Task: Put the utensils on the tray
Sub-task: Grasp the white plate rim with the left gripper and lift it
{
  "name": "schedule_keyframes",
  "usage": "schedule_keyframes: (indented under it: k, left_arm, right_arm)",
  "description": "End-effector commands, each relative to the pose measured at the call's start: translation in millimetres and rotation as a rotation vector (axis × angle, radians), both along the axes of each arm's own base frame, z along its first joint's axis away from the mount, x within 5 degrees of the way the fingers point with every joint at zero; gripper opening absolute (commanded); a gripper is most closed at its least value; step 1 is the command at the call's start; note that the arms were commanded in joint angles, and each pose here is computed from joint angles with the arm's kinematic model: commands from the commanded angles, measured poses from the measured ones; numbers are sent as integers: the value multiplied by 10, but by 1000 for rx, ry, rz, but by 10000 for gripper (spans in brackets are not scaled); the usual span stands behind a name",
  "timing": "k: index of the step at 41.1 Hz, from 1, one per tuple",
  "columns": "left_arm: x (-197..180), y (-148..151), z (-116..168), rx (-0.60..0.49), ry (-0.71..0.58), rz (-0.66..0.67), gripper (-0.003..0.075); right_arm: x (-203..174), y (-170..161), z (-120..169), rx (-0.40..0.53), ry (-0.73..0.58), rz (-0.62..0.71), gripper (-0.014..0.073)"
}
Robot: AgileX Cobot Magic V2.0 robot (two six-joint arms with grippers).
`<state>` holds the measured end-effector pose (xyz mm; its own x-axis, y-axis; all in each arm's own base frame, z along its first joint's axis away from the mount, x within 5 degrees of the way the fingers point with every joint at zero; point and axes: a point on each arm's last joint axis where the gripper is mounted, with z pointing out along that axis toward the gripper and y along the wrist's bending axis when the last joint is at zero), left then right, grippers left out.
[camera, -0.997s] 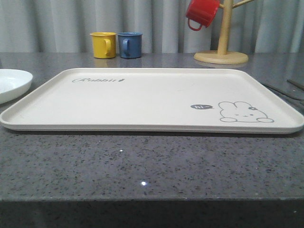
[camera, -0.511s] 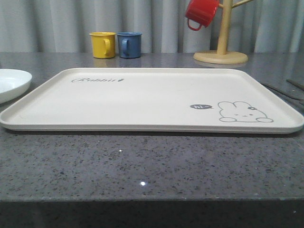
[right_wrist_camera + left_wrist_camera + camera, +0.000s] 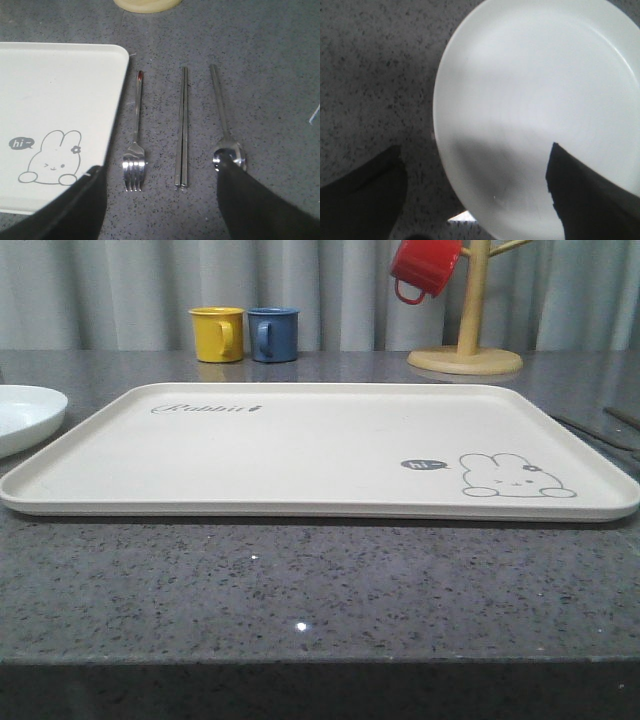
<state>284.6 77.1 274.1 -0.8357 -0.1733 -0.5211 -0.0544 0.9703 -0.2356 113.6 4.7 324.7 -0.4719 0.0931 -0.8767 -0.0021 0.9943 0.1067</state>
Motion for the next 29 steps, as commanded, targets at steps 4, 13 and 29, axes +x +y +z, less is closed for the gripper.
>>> schedule_keyframes:
  k: [4, 13, 29]
  left_arm:
    - [211, 51, 131, -14, -84, 18, 496]
    - [352, 109, 28, -21, -61, 22, 414]
    - [382, 112, -86, -44, -11, 8, 148]
  right_arm:
    - [34, -10, 129, -1, -83, -10, 500]
    - [34, -10, 129, -1, -83, -10, 500]
    - [34, -10, 128, -1, -82, -10, 500]
